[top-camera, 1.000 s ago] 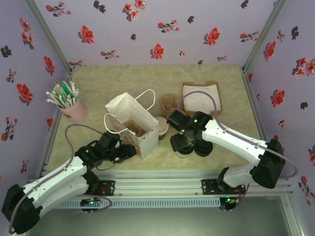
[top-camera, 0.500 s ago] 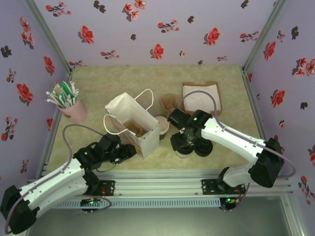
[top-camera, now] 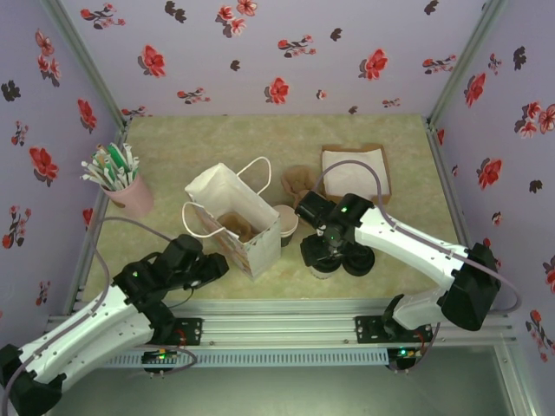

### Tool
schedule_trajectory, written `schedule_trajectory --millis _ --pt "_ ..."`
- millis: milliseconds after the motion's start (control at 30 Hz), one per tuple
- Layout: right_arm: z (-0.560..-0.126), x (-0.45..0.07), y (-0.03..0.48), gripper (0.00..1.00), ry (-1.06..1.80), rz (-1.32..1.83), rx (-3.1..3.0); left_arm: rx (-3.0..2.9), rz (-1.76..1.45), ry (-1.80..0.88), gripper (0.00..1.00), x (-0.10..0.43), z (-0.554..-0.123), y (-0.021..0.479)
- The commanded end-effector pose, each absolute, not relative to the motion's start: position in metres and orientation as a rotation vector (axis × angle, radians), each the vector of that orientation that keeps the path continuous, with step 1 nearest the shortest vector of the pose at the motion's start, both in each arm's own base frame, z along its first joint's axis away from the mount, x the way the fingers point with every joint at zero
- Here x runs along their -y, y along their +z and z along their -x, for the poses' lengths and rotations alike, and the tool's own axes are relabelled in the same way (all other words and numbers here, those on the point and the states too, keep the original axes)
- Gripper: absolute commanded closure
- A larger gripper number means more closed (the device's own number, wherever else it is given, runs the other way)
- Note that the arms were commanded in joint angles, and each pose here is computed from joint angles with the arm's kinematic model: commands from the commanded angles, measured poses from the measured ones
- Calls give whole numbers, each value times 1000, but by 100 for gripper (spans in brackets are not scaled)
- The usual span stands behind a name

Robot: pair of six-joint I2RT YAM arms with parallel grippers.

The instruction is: Pack the takeout coffee

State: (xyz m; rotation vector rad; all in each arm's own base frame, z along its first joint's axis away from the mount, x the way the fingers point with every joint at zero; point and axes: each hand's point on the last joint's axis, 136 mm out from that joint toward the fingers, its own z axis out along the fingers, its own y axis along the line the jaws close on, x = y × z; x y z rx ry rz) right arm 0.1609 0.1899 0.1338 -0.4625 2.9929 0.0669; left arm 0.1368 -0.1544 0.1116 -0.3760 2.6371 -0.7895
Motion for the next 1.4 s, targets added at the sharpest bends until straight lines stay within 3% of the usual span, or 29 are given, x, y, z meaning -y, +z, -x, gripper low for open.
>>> schedule_trajectory --millis 0,1367 --pt "-154 -181 127 16 13 451 -3046 -2612 339 -686 51 139 -138 122" --pt "-165 -190 133 16 73 444 -3029 -2551 374 -669 52 126 -139 128"
